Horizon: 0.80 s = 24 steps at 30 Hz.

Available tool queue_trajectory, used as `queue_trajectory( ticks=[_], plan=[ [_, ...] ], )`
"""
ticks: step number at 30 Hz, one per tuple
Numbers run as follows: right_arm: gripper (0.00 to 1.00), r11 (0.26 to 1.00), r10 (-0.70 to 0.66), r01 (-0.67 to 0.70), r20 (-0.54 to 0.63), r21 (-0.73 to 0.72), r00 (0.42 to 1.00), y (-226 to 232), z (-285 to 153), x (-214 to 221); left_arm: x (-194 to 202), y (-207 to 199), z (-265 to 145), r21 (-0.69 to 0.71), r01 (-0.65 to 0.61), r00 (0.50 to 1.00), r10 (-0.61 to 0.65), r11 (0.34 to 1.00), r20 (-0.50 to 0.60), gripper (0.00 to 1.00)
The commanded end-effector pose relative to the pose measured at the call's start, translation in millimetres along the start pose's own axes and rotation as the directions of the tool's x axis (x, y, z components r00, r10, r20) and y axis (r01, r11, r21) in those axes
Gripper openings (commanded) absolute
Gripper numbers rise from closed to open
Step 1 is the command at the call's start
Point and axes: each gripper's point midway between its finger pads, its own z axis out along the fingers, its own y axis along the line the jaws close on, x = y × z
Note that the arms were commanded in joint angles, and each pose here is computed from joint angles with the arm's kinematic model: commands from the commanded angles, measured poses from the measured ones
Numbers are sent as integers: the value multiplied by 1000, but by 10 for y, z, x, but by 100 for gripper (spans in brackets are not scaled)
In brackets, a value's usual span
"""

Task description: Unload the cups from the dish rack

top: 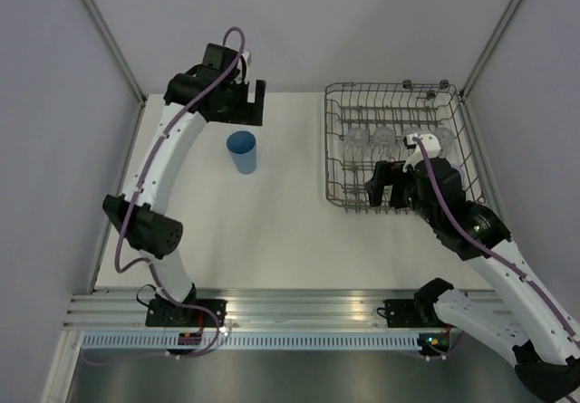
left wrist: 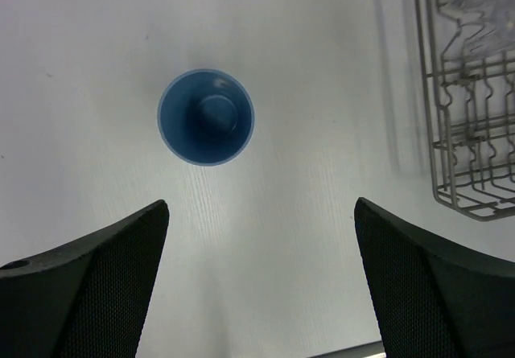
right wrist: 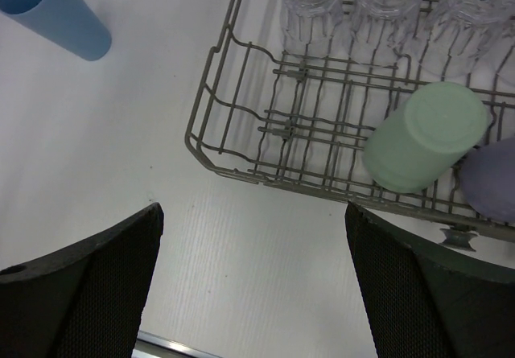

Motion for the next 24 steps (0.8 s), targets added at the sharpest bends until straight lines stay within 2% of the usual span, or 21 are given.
queue_trajectory(
  ticks=[1, 6, 7, 8, 10, 11, 13, 15, 16, 18, 19, 21, 24],
  plan=[
    [98, 989, 13, -19, 37, 148, 999, -241, -66, -139, -228, -51, -707, 59, 43, 974, -55, 997, 218, 100],
    [98, 959, -1, -23, 84, 282, 996, -499, -87, -170, -121, 153, -1298, 26, 104, 922, -106, 994, 372, 100],
    [98, 950, -6, -25, 96, 311, 995, -548, -96, -183, -43, 205, -1296, 8, 115, 920, -110, 993, 377, 100],
    [98, 944, -8, -22, 91, 329, 996, -580, -83, -170, -5, 252, -1520, 15, 128, 897, -122, 992, 426, 100],
    [98, 932, -16, 2, 37, 361, 999, -609, 7, -96, 155, 322, -1540, -3, 144, 892, -129, 990, 432, 100],
    [98, 934, -16, 9, 17, 357, 1000, -583, 51, -88, 181, 367, -1757, 9, 156, 859, -140, 988, 492, 100],
    [98, 928, -10, 16, -19, 371, 1000, -584, 148, -30, 380, 462, -1713, -19, 177, 854, -144, 984, 500, 100],
    [98, 909, -15, 35, -50, 415, 999, -647, 262, 16, 476, 527, -1929, 3, 199, 802, -164, 980, 575, 100],
    [98, 903, -21, 48, -68, 427, 997, -665, 331, 39, 616, 556, -1808, -12, 199, 814, -158, 980, 558, 100],
    [98, 894, -9, 46, -86, 446, 996, -748, 383, 48, 731, 607, -1935, -2, 206, 783, -164, 978, 600, 100],
    [98, 894, -5, 49, -99, 445, 995, -763, 440, 57, 837, 621, -1840, -11, 204, 795, -159, 979, 585, 100],
    [98, 892, 14, 38, -113, 450, 994, -878, 481, 52, 962, 675, -1888, -12, 217, 780, -165, 976, 604, 100],
    [98, 883, 34, 20, -106, 468, 994, -1037, 528, 4, 1161, 691, -1761, -13, 214, 790, -165, 977, 590, 100]
  ],
)
